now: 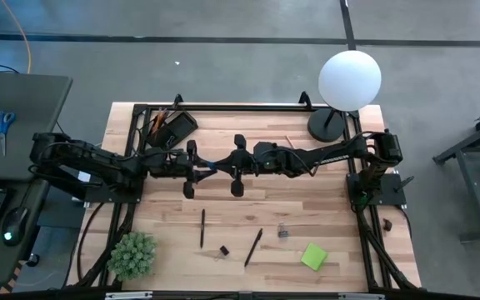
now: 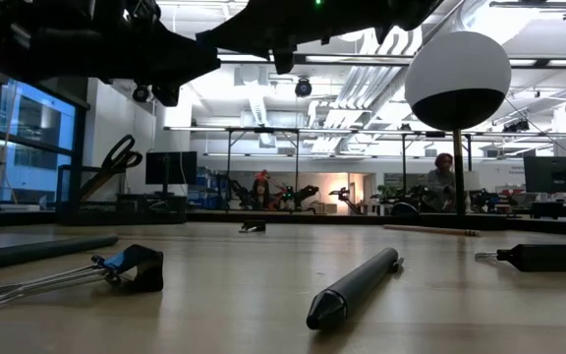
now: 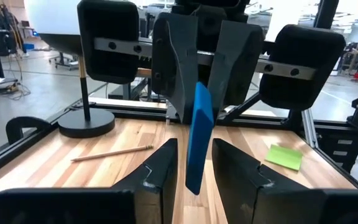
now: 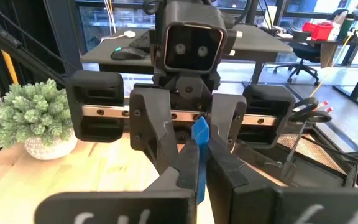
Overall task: Pick and place office supplies into organizer
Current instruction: Put the blue eraser into the black desk organizer
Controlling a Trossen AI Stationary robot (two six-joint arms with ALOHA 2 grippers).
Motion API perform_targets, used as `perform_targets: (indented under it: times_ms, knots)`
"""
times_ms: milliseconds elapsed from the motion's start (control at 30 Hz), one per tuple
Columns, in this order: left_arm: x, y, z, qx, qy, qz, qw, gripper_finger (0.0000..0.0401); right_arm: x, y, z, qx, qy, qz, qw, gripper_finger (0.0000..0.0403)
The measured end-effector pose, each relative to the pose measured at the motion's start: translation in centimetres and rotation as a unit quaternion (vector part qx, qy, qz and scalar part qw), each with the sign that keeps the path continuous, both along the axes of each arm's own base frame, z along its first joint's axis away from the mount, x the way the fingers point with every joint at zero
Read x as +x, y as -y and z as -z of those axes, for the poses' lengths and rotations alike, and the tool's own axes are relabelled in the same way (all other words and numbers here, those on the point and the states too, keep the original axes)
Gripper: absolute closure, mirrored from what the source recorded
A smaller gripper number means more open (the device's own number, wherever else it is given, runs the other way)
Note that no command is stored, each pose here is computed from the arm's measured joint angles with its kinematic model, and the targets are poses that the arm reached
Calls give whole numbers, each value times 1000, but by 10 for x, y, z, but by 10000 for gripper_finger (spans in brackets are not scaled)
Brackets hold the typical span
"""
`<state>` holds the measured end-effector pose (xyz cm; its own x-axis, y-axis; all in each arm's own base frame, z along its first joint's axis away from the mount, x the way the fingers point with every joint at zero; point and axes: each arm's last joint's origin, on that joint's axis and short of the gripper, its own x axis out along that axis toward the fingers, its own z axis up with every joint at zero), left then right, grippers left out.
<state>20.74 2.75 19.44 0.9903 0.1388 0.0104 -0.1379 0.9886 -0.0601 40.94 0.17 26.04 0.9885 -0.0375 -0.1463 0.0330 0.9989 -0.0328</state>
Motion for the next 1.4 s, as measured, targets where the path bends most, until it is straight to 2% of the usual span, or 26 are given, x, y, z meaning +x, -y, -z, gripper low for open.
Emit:
perform_targets:
  times_ms: [267, 433, 500, 600, 733, 1000, 1267, 1400]
  knots:
    - [0, 0, 0, 0, 0, -1, 1000, 318, 0, 0, -1, 0, 5, 0, 1000, 398]
    - [0, 0, 3, 4, -16, -1, 1000, 381, 0, 0, -1, 0, 3, 0, 1000, 400]
    - [0, 0, 4, 11, -23, -1, 1000, 391, 0, 0, 0, 2, -1, 0, 1000, 397]
    - [0, 0, 5, 11, -30, -1, 999, 384, 0, 0, 2, 12, -10, 2, 1000, 391]
    - [0, 0, 8, 12, -45, -1, 999, 395, -1, 0, 7, 23, -37, 4, 999, 384]
    - [-6, -1, 11, 20, -82, -33, 996, 397, -3, -1, 13, 25, -67, 4, 997, 369]
    - [-32, 0, 11, 20, -172, -73, 982, 399, -7, -2, 25, 36, -131, 8, 991, 356]
    - [-49, -1, 12, 9, -212, -124, 969, 399, -13, -5, 35, 43, -191, 9, 981, 351]
